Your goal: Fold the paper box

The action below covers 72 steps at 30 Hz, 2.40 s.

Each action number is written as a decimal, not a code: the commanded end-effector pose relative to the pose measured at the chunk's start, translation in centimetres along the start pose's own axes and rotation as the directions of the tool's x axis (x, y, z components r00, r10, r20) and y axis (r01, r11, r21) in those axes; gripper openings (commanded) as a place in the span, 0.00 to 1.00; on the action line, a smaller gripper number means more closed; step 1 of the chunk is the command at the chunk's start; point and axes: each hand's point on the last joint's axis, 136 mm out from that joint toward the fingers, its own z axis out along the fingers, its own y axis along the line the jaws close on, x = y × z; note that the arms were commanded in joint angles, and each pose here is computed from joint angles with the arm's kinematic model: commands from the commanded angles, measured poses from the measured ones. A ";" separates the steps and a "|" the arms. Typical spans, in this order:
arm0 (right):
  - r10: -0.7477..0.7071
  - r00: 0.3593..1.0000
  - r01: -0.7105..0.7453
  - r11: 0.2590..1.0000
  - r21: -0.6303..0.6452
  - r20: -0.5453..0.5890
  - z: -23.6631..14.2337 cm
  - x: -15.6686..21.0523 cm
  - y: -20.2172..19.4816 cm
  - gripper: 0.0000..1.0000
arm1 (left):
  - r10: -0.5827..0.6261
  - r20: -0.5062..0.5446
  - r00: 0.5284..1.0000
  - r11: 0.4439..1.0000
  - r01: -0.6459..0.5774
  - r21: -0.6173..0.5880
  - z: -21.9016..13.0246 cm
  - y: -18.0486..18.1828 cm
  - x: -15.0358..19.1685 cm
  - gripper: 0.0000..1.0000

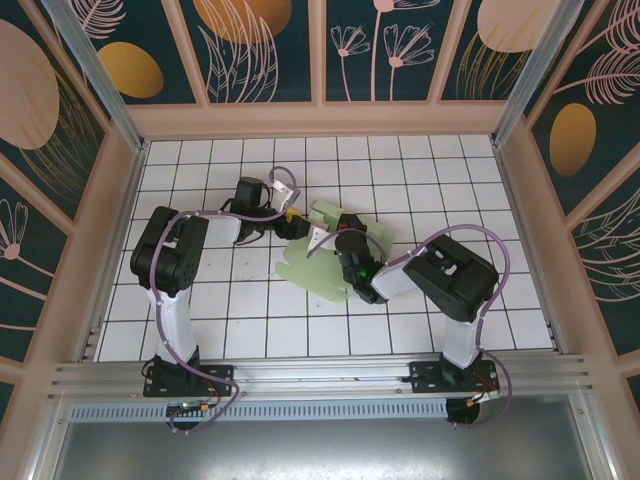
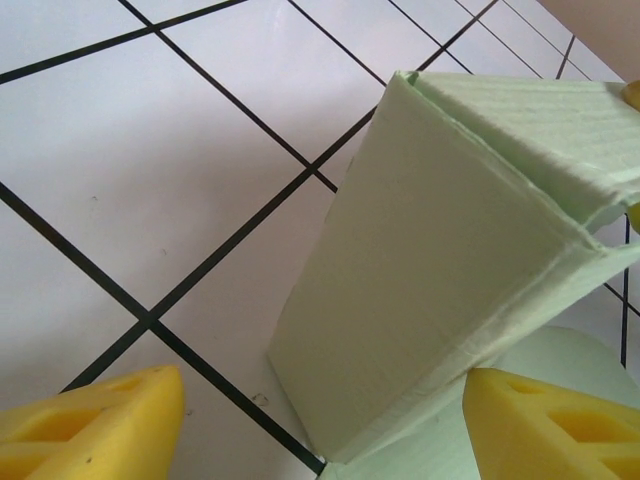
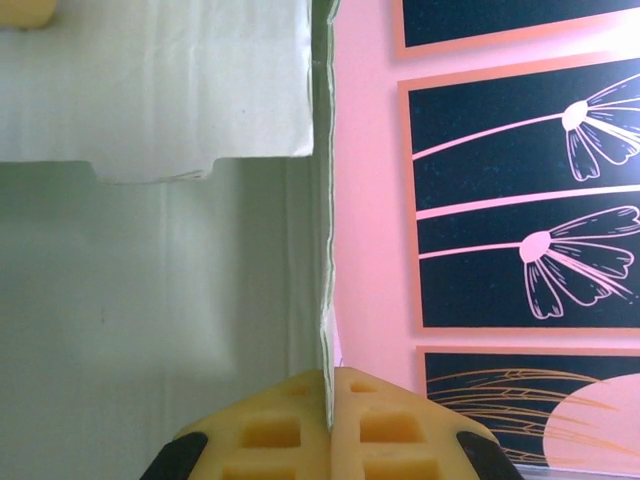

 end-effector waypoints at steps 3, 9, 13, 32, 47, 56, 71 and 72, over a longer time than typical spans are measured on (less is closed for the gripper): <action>0.051 0.997 -0.048 0.997 -0.059 0.051 -0.3 -1.7 0.3 0.00 | 0.015 0.009 1.000 1.000 -0.015 -0.015 0.4 0.4 0.1 0.73; 0.035 0.998 -0.032 0.997 -0.071 0.050 -0.3 -2.1 0.8 0.00 | 0.002 0.035 0.999 1.000 -0.002 -0.006 0.4 0.1 -0.3 0.66; 0.028 0.999 -0.025 0.997 -0.066 0.042 -0.1 -2.2 0.9 0.00 | 0.008 0.044 0.999 1.000 -0.008 -0.012 0.4 -0.1 -0.2 0.64; 0.035 0.998 -0.031 0.996 -0.080 0.047 -0.1 -2.9 1.5 0.00 | 0.201 0.205 0.958 0.977 -0.180 -0.116 -1.1 -1.7 -1.2 0.47; 0.025 0.999 -0.022 0.997 -0.069 0.043 0.2 -3.0 1.6 0.00 | 0.193 0.196 0.961 0.977 -0.171 -0.125 -0.8 -1.4 -0.6 0.35; 0.028 0.999 -0.026 0.998 -0.056 0.038 0.2 -3.2 1.4 0.00 | 0.185 0.184 0.965 0.979 -0.165 -0.120 -0.3 -1.3 0.2 0.22; 0.282 0.956 -0.262 0.946 -0.189 0.086 -1.0 -5.2 0.0 0.52 | 0.181 0.176 0.968 0.978 -0.158 -0.138 -0.2 -0.8 0.6 0.19; 0.309 0.948 -0.287 0.935 -0.208 0.081 -1.1 -5.3 0.0 0.55 | 0.181 0.177 0.967 0.978 -0.158 -0.138 -0.2 -0.8 0.6 0.19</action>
